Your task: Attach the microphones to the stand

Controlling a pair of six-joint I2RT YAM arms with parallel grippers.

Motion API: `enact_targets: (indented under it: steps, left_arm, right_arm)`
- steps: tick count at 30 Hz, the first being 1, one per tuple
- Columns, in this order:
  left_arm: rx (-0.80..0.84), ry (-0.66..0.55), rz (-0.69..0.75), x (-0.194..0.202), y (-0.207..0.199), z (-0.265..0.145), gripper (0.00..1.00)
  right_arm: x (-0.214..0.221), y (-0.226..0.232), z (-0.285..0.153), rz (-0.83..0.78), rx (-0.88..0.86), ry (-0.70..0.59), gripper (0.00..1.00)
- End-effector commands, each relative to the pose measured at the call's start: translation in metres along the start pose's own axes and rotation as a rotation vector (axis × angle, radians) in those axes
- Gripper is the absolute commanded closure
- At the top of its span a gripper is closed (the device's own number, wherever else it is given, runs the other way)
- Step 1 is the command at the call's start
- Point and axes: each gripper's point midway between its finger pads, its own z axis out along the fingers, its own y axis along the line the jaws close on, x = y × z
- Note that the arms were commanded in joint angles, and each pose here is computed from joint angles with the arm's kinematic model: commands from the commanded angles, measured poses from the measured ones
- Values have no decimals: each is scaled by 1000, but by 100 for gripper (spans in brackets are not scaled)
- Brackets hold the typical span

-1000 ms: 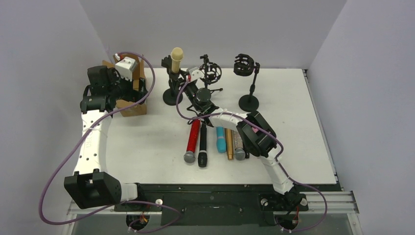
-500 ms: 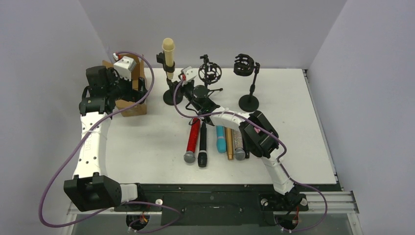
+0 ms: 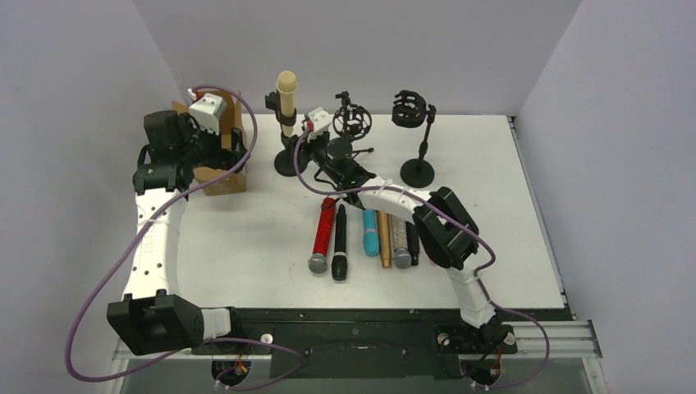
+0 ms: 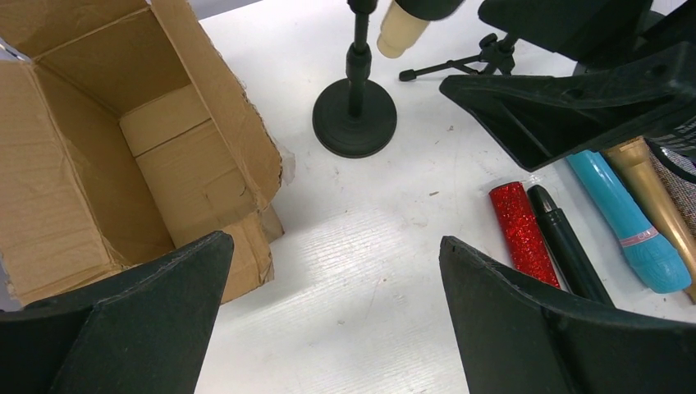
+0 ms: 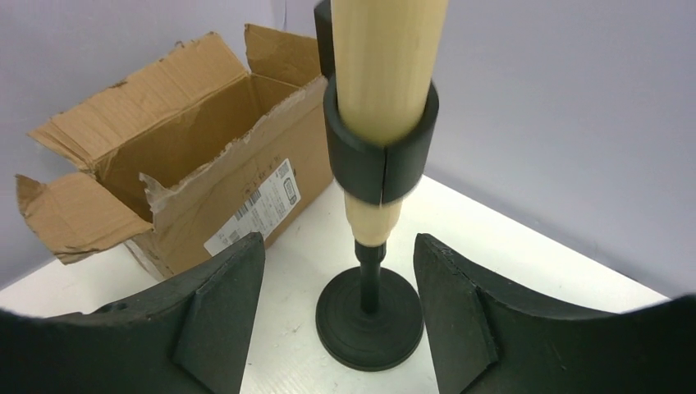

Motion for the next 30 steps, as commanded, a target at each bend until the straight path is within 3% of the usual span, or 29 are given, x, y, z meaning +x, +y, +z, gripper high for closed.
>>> enact_targets:
  steps: [1,4,6,7,8,9,10,11,14,15,17,24,30]
  left_arm:
    - [-2,-75,0,-19,-3,-12,4]
    - [-5,-82,-3,-21,-4,-16,4]
    - [-4,-81,-8,-22,-6,-18,4]
    - [-4,-83,-9,-23,-6,-20,4]
    - [-6,-82,-12,-23,-7,-21,4]
    - [-5,-76,-16,-21,-7,-21,4]
    - [-9,-70,-19,-20,-7,-22,4]
    - [-10,-69,-17,-19,-8,-24,4]
    - [-16,-60,-16,-15,-9,-28,4]
    - [-17,-63,-15,-15,-10,-31,4]
    - [-17,-64,-14,-16,-12,-36,4]
    - [-74,-36,-41,-17,-9,-52,4]
    - [-81,-34,-7,-18,-10,-61,4]
  right_arm:
    - [-56,8,-12,18,-35,-82,37]
    - [-52,15,-23,28,-51,-43,34]
    - [-65,23,-42,25,-67,-28,30]
    - [-46,28,-54,23,-67,36,29]
    - [-64,30,-66,39,-65,20,27]
    - [-40,33,-81,45,-57,99,25]
    - [-56,34,-96,78,-48,93,24]
    - [-30,30,-114,84,-2,193,22]
    - [-23,12,-160,193,149,327,22]
    - [-1,0,-181,180,225,435,22]
    - [9,-19,-217,171,340,511,21]
    - [23,-89,-314,273,644,611,21]
    - [39,-132,-374,327,858,680,36]
